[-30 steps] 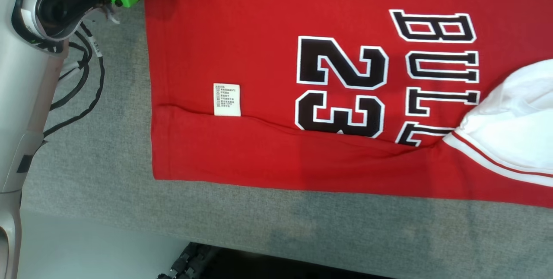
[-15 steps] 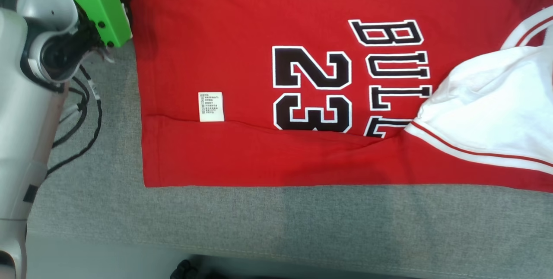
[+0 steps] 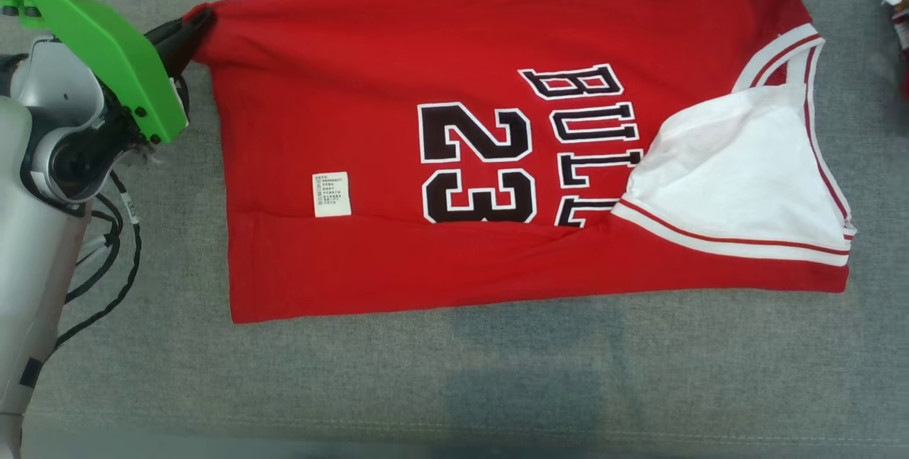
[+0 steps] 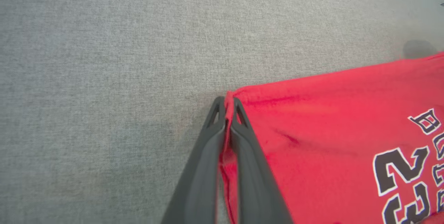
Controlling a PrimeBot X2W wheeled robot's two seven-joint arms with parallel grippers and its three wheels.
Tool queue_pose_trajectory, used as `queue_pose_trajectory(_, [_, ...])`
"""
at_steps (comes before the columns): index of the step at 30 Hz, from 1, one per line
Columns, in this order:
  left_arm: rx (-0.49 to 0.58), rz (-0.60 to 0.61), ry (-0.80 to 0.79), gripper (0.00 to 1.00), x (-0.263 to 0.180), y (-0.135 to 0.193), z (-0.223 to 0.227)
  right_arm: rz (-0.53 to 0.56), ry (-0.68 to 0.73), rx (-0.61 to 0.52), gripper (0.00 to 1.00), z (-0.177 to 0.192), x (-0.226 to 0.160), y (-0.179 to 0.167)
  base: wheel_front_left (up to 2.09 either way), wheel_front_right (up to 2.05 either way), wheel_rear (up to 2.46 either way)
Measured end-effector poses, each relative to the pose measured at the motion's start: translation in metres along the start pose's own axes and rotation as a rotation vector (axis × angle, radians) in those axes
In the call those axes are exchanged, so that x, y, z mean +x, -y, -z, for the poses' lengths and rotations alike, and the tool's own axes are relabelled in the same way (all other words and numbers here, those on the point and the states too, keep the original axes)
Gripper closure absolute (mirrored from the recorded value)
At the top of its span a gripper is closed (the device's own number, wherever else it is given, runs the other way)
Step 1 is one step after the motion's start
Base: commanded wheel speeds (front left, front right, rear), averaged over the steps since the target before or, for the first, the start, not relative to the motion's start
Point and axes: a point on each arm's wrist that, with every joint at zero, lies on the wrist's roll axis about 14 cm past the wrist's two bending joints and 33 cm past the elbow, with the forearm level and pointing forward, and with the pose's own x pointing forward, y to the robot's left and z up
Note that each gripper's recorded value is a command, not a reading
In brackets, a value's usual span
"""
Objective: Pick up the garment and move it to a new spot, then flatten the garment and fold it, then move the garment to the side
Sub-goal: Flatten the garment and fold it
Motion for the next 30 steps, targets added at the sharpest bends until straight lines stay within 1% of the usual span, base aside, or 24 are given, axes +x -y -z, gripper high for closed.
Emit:
queue_pose_trajectory(4, [0.015,0.037,0.023,1.00,-0.004,0.014,-0.004,0.011,0.016,0.019,1.00,0.003,-0.019,0.000,0.00,0.00,0.00])
queue_pose_trajectory(9, [0.026,0.097,0.055,1.00,-0.007,0.037,-0.005,0.016,0.025,0.048,1.00,0.016,-0.043,-0.004,0.00,0.00,0.00])
queue_pose_trajectory(16, [0.046,0.145,0.053,1.00,-0.014,0.051,0.005,0.046,0.057,0.062,1.00,0.022,-0.071,0.001,0.00,0.00,0.00])
queue_pose_trajectory(20, [0.054,0.144,0.050,1.00,-0.021,0.048,0.016,0.040,0.056,0.084,1.00,0.036,-0.081,-0.004,0.00,0.00,0.00])
queue_pose_trajectory(25, [0.048,0.131,0.062,1.00,-0.032,0.042,0.028,0.034,0.050,0.155,1.00,0.059,-0.093,-0.016,0.00,0.00,0.00])
queue_pose_trajectory(30, [0.014,0.136,0.103,1.00,-0.040,0.043,0.037,0.028,0.049,0.219,1.00,0.081,-0.105,-0.030,0.00,0.00,0.00])
